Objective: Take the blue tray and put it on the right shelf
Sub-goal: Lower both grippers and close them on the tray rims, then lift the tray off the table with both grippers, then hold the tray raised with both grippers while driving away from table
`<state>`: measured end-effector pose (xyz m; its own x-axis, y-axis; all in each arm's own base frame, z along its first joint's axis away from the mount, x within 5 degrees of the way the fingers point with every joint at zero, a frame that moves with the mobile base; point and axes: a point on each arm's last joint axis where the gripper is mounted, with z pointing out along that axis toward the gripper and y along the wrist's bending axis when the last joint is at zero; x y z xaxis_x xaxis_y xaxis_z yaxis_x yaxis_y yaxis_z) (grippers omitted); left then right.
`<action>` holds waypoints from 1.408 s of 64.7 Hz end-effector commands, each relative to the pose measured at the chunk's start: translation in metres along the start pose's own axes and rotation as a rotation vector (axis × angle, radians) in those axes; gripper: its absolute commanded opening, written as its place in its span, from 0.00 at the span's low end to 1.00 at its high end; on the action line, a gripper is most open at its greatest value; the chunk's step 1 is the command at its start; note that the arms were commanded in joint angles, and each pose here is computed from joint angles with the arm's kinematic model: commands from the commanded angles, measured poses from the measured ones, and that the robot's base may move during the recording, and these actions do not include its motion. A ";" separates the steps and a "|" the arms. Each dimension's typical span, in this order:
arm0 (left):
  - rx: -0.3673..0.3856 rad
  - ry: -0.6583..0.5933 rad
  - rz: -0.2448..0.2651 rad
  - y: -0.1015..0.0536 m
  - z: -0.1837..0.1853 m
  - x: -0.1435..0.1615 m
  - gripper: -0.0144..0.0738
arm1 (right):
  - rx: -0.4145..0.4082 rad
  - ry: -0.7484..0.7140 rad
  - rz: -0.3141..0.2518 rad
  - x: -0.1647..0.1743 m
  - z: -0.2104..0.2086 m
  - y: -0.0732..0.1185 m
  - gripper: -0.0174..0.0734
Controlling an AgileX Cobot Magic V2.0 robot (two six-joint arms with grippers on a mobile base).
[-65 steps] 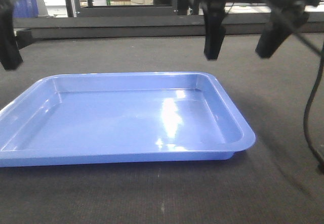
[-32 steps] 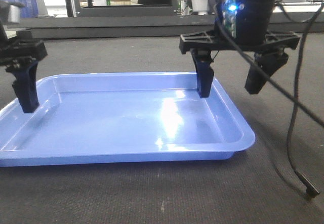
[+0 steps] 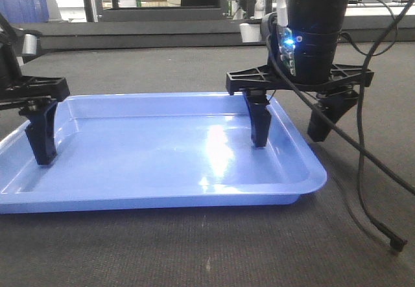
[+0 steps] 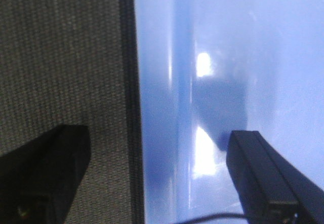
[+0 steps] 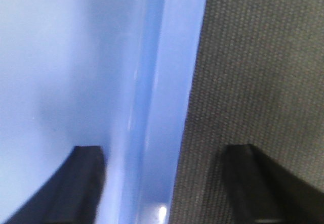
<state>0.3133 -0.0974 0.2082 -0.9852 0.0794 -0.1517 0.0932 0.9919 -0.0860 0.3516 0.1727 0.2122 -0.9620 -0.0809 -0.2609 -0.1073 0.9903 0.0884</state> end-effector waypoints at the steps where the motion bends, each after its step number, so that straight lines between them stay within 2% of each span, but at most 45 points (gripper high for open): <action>1: 0.028 -0.079 -0.013 -0.004 -0.021 -0.005 0.58 | -0.031 -0.086 -0.003 -0.008 -0.026 0.003 0.60; 10: 0.029 -0.089 -0.013 -0.004 -0.021 -0.006 0.32 | -0.022 -0.057 -0.002 -0.007 -0.021 0.003 0.23; 15: 0.030 -0.090 -0.013 -0.004 -0.021 -0.007 0.10 | -0.021 -0.055 -0.002 -0.006 -0.021 0.003 0.27; 16: 0.030 -0.090 -0.012 -0.004 -0.021 -0.007 0.09 | -0.021 -0.054 -0.002 -0.006 -0.022 0.003 0.27; 19: 0.034 -0.080 -0.015 -0.006 -0.022 -0.006 0.13 | -0.019 -0.050 -0.002 -0.006 -0.024 0.003 0.26; 33: 0.039 -0.056 0.021 -0.018 -0.046 -0.003 0.12 | -0.038 -0.102 -0.002 -0.002 -0.056 0.001 0.26; 38: 0.046 -0.090 0.040 -0.024 -0.062 0.001 0.12 | -0.056 -0.151 -0.001 0.000 -0.077 0.000 0.26; 46: 0.013 -0.163 0.034 -0.032 -0.093 0.014 0.12 | -0.075 -0.223 -0.005 0.009 -0.116 -0.005 0.26; 52: -0.023 -0.197 0.031 -0.036 -0.116 0.029 0.12 | -0.055 -0.260 -0.020 0.020 -0.146 -0.012 0.26; 58: -0.006 -0.216 0.061 -0.043 -0.135 0.043 0.12 | -0.025 -0.288 -0.040 0.033 -0.171 -0.018 0.26; 68: 0.016 -0.220 0.079 -0.053 -0.161 0.061 0.12 | 0.014 -0.330 -0.082 0.059 -0.207 -0.024 0.26; 76: 0.018 -0.202 0.111 -0.061 -0.175 0.068 0.12 | 0.003 -0.355 -0.089 0.073 -0.222 -0.028 0.26; 91: 0.082 -0.280 0.143 -0.081 -0.202 0.073 0.12 | 0.008 -0.343 -0.090 0.088 -0.220 -0.034 0.26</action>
<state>0.2203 -0.1554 0.3817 -0.8955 0.1584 -0.4159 0.2320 0.9637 -0.1325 0.2221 0.1093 0.3852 -0.8558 -0.0910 -0.5092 -0.1360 0.9893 0.0518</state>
